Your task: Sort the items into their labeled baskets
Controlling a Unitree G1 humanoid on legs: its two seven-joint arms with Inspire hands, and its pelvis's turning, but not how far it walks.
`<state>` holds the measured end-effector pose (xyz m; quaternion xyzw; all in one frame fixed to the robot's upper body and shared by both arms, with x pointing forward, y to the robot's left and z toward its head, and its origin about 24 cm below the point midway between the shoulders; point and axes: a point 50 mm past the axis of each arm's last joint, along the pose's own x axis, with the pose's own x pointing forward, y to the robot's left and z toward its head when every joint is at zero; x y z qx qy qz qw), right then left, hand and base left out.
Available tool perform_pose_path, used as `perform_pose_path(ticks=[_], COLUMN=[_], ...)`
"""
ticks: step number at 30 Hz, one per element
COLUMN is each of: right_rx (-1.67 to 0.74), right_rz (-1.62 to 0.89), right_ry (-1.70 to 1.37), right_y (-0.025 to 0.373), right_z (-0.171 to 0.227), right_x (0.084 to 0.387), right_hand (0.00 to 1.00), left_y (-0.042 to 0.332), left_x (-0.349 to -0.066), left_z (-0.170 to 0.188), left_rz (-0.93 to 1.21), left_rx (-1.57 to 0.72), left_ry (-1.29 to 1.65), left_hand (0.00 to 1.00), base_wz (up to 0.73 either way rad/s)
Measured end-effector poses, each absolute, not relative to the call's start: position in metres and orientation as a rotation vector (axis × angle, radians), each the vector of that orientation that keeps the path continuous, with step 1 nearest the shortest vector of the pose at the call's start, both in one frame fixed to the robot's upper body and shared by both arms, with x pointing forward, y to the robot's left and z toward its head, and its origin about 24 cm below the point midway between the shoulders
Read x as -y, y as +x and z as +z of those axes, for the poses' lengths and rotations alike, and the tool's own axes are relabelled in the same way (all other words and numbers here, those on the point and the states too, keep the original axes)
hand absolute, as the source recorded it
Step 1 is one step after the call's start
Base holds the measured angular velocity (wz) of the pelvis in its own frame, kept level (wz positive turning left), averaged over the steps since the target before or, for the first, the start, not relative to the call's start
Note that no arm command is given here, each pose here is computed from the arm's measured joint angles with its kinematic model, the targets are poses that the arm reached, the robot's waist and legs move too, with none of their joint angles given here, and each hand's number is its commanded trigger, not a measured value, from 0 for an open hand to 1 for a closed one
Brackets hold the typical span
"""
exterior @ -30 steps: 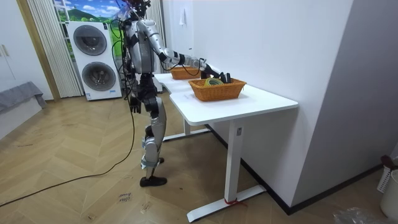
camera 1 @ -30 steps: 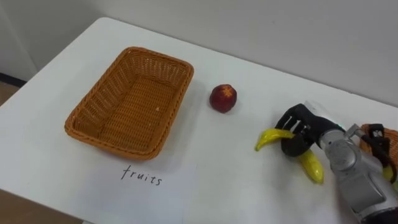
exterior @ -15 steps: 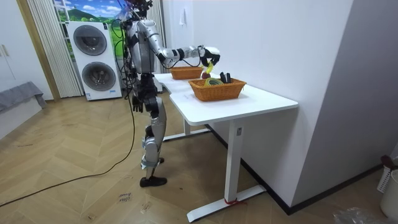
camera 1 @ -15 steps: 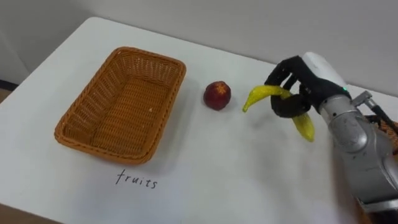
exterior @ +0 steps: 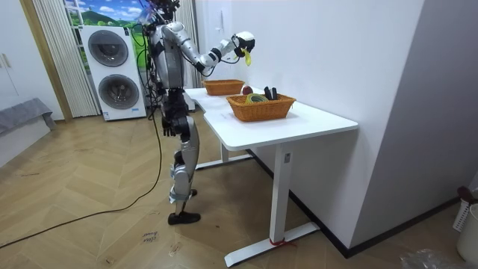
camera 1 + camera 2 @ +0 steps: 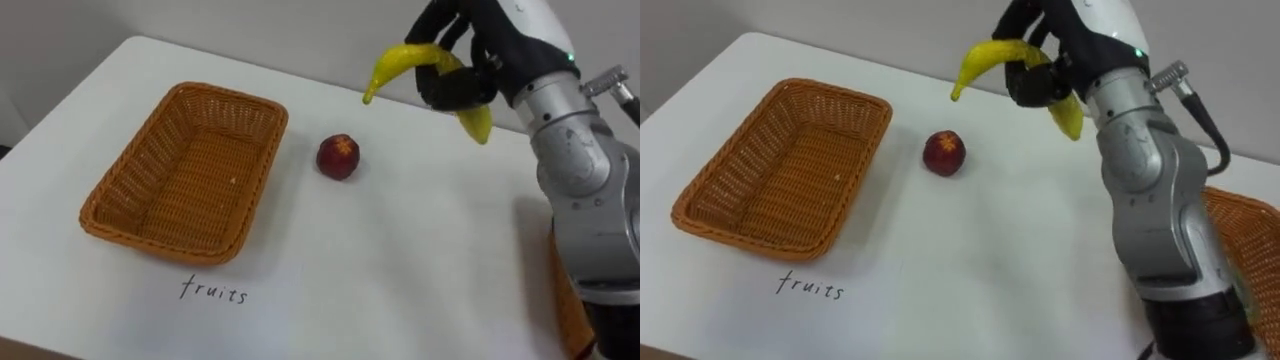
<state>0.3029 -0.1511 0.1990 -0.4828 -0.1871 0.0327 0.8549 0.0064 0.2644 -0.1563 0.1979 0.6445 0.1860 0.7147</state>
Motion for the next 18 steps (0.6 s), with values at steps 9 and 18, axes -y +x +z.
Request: perform_pose_path(ticks=[9, 18], right_rx=[0.395, 0.319], right_rz=[0.166, 0.336], right_ry=[-1.014, -1.039], right_y=[0.304, 0.313], right_z=[0.194, 0.168], right_x=[0.125, 0.088], right_hand=[1.0, 1.0], left_y=[0.01, 0.024], left_x=[-0.263, -0.265], left_z=[-0.156, -0.155], left_rz=[0.403, 0.376], left_rx=[-1.421, -1.389], left_ry=[0.468, 0.511], left_hand=[0.0, 0.0], base_wz=[0.16, 0.14])
